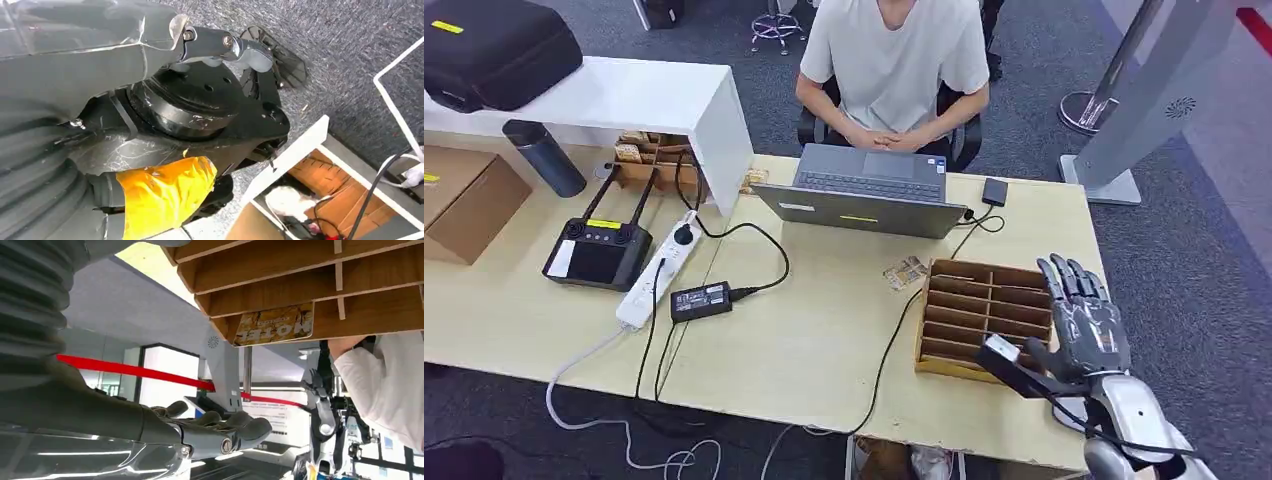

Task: Pass the card to the sensor for recognition and then transmit it.

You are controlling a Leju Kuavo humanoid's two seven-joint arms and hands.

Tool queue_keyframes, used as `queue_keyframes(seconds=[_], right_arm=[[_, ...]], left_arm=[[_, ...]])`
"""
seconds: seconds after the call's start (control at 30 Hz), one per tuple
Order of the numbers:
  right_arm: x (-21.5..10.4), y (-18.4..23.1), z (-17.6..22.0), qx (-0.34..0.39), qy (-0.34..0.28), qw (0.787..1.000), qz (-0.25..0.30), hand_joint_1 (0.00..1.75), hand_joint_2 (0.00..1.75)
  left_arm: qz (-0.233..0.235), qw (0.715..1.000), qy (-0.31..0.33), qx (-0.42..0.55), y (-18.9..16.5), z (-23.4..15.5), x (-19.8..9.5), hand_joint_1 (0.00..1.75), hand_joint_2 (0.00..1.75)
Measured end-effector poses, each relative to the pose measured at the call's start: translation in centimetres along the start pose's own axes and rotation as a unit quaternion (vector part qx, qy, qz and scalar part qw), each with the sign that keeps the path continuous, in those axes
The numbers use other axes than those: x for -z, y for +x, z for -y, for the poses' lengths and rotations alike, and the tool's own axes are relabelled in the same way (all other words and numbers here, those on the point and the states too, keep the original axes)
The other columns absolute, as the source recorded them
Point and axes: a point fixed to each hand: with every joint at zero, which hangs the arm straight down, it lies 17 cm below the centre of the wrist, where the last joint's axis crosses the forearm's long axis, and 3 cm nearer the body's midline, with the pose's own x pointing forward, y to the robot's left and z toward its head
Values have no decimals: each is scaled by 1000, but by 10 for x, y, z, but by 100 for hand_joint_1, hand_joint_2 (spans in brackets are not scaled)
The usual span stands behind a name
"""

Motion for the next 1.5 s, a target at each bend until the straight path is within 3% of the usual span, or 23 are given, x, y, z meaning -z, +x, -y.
queue_keyframes(seconds=[1.23, 1.37, 1.5], right_arm=[[29, 24, 18, 4, -26, 999, 28, 0, 175], [41, 32, 21, 9, -29, 999, 43, 0, 175], [49, 34, 12, 9, -2, 999, 47, 0, 175]], left_arm=[[7, 998, 8, -68, 23, 13, 1, 0, 175], [12, 998, -38, -56, 39, 15, 4, 0, 175], [27, 998, -11, -62, 62, -9, 11, 0, 175]])
